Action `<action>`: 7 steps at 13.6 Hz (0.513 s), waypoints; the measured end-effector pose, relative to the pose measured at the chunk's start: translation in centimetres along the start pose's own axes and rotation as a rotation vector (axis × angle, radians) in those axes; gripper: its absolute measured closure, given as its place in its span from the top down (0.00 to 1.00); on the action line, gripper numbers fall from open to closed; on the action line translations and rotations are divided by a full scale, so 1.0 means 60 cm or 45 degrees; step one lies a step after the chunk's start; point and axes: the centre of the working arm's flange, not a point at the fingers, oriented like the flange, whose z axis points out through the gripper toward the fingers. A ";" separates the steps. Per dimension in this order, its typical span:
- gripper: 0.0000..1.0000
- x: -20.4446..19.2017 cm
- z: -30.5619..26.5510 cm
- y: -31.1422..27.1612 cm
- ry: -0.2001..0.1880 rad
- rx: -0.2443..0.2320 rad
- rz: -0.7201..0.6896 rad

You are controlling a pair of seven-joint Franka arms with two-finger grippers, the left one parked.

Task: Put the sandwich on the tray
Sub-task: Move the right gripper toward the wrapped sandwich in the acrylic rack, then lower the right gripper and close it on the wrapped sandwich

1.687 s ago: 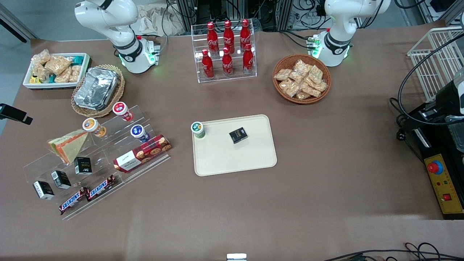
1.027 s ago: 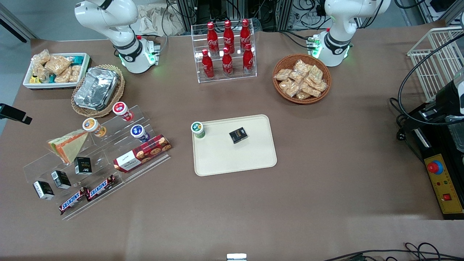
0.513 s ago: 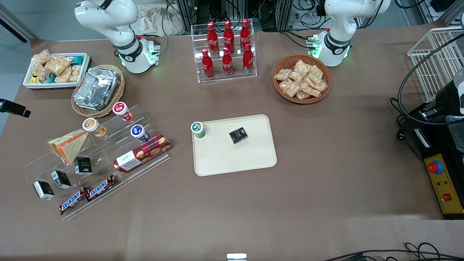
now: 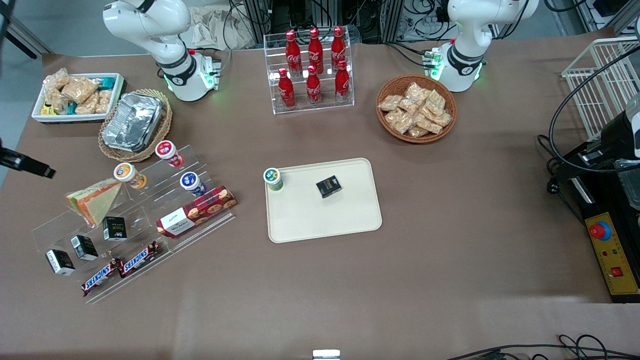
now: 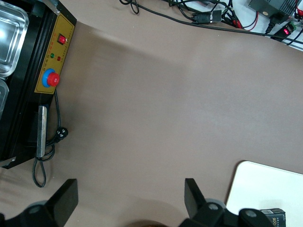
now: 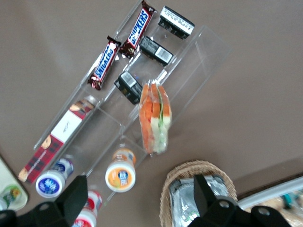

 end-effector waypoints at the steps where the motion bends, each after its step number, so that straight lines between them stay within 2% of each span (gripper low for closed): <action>1: 0.99 -0.002 0.026 -0.002 0.026 0.007 0.010; 4: 0.99 -0.008 0.077 0.001 0.061 0.017 0.022; 7: 0.99 -0.013 0.126 0.003 0.057 0.005 -0.001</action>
